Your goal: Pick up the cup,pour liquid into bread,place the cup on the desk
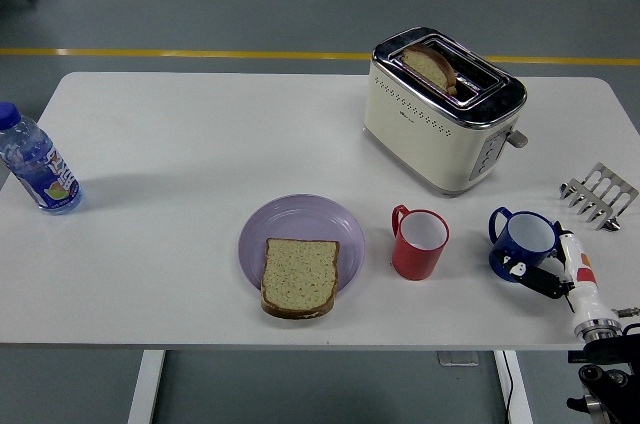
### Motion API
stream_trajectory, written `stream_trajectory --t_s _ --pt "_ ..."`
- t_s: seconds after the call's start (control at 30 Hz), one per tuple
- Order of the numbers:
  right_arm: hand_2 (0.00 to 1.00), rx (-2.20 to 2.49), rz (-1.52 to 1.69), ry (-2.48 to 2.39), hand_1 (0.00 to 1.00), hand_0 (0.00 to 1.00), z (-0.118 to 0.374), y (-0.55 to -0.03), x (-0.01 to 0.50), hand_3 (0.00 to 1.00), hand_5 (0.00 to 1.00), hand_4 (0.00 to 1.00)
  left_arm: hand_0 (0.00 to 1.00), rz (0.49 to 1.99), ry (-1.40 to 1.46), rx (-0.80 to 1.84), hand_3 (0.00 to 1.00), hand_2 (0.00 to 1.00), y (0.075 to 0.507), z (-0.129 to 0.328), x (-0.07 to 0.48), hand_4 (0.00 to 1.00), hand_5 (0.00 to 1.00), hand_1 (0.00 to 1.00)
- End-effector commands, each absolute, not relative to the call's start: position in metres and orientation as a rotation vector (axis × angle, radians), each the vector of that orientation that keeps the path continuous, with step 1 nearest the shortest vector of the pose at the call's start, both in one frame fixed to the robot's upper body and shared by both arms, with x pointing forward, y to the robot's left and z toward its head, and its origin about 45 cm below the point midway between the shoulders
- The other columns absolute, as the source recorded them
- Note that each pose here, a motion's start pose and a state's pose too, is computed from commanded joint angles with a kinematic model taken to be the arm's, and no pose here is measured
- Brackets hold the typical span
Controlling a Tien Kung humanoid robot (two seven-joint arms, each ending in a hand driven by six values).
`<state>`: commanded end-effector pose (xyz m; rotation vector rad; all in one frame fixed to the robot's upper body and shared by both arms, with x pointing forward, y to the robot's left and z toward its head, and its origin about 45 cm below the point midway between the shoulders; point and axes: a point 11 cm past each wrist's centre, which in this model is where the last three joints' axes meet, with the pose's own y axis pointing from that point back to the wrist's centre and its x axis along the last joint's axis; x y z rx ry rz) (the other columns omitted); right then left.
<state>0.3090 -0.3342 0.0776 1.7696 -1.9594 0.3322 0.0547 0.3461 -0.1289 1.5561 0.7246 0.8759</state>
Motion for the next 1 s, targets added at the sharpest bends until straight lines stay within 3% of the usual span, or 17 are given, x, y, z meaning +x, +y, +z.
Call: stream_trajectory --t_s 0.07,0.23,0.27,0.43,0.47,1.0 --pt "0.823 1.770 0.332 -1.959 0.656 0.664 0.078 -0.334 0.309 0.903 0.002 0.817 0.670 0.876 0.724 1.556 0.639 0.741 0.346 -0.129 0.055 0.405 0.998 0.740" --pt "0.823 1.771 0.336 -1.961 0.656 0.664 0.079 -0.335 0.310 0.903 0.002 0.817 0.670 0.877 0.724 1.555 0.639 0.741 0.346 -0.129 0.056 0.405 0.998 0.740" --pt "0.871 1.772 0.336 -1.961 0.707 0.740 0.079 -0.335 0.310 0.921 0.002 0.827 0.670 0.878 0.724 1.555 0.639 0.741 0.346 -0.129 0.056 0.404 0.998 0.740" --pt "0.871 1.772 0.335 -1.960 0.707 0.740 0.080 -0.336 0.310 0.921 0.002 0.827 0.670 0.877 0.723 1.555 0.639 0.741 0.346 -0.129 0.056 0.404 0.998 0.740" --pt "0.895 1.773 0.336 -1.961 0.736 0.784 0.081 -0.337 0.310 0.931 0.002 0.833 0.670 0.877 0.723 1.555 0.638 0.741 0.346 -0.129 0.056 0.405 0.998 0.740" --pt "0.903 1.771 0.355 -1.975 0.759 0.815 0.090 -0.340 0.311 0.948 0.002 0.845 0.670 0.880 0.721 1.554 0.639 0.741 0.347 -0.128 0.057 0.404 0.998 0.741"
